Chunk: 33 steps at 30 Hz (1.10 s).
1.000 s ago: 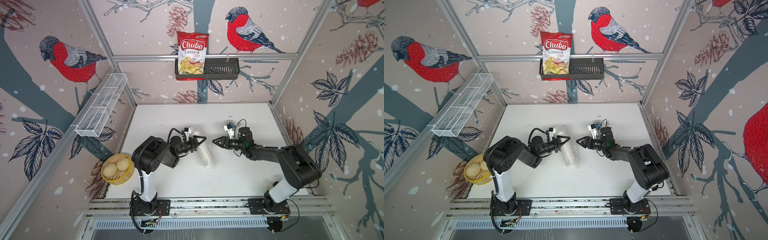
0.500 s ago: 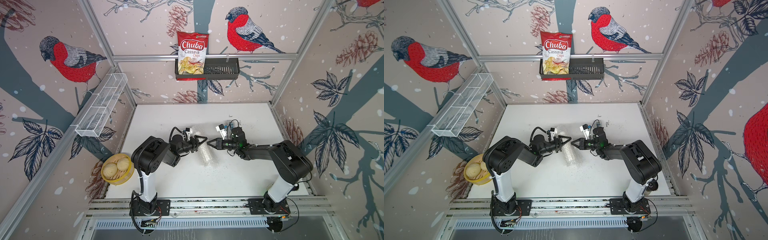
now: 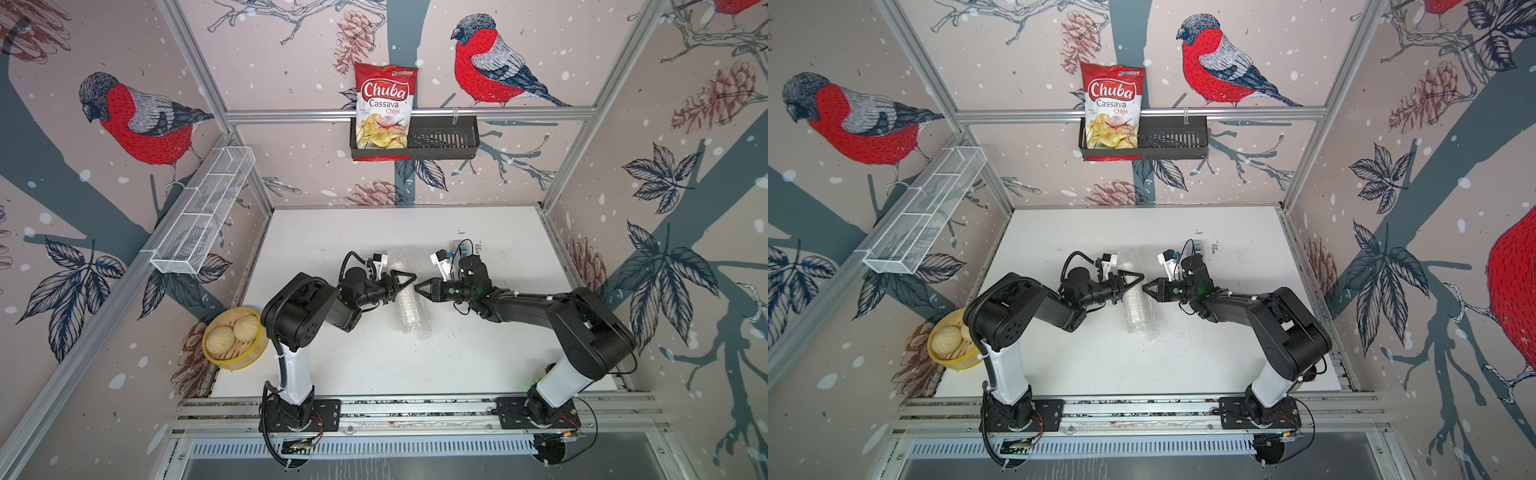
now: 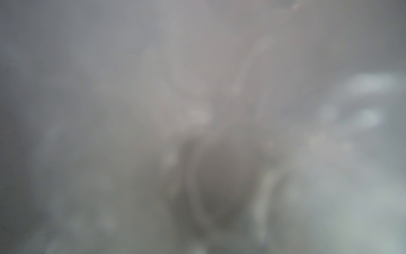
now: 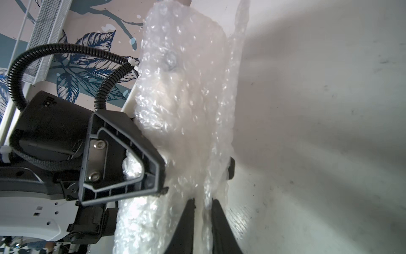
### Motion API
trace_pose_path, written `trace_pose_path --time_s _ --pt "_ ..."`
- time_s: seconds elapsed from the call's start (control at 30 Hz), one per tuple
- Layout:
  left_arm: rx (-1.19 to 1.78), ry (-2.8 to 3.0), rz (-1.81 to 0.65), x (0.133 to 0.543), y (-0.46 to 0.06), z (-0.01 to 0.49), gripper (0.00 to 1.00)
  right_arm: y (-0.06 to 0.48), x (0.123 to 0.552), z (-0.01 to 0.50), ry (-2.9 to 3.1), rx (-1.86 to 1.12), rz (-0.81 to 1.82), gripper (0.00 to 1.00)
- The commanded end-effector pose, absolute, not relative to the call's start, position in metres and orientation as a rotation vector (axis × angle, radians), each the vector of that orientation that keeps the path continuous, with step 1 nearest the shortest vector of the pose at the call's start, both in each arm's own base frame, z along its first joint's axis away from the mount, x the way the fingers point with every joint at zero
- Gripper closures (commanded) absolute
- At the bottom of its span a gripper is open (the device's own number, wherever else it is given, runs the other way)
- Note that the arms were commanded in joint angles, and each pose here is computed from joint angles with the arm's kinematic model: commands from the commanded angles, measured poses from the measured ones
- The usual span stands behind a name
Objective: Wrap vases in bubble wrap
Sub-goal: Pick up the wrapped vase from the center of the board.
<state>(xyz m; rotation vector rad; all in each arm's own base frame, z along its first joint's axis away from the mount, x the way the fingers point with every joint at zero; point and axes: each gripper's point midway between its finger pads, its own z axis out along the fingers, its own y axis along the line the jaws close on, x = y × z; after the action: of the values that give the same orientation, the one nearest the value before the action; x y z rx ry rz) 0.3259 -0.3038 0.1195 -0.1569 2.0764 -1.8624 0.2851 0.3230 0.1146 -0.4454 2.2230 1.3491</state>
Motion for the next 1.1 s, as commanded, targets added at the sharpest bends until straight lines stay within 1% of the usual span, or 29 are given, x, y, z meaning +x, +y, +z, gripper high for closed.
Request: trace_pose_path --time_s 0.0,0.03,0.13,0.27,0.53,0.67,0.93,1.0,1.07 --pt "-0.072 2.011 -1.887 0.323 -0.311 0.138 0.33 0.338 0.268 0.133 2.161 -0.596 1.376 0.83" --pt "-0.073 2.016 -1.884 0.323 -0.311 0.137 0.31 0.339 0.268 0.134 2.158 -0.604 1.355 0.85" --pt "-0.07 2.018 -1.882 0.323 -0.311 0.136 0.28 0.341 0.267 0.141 2.145 -0.617 1.341 0.91" --pt "-0.074 2.029 -1.876 0.323 -0.311 0.133 0.24 0.34 0.267 0.147 2.131 -0.62 1.33 0.93" --pt "-0.096 2.076 -1.837 0.325 -0.311 0.123 0.12 0.34 0.265 0.153 2.145 -0.663 1.219 0.96" --pt "-0.117 2.108 -1.799 0.328 -0.31 0.116 0.1 0.337 0.265 0.147 2.177 -0.677 1.141 0.96" --pt "-0.167 2.205 -1.671 0.336 -0.305 0.099 0.11 0.334 0.266 0.132 2.24 -0.719 0.933 0.97" --pt "-0.177 2.211 -1.658 0.337 -0.305 0.098 0.13 0.336 0.265 0.131 2.24 -0.731 0.933 0.97" --pt "-0.179 2.206 -1.676 0.337 -0.307 0.098 0.18 0.339 0.265 0.126 2.251 -0.737 0.942 0.97"
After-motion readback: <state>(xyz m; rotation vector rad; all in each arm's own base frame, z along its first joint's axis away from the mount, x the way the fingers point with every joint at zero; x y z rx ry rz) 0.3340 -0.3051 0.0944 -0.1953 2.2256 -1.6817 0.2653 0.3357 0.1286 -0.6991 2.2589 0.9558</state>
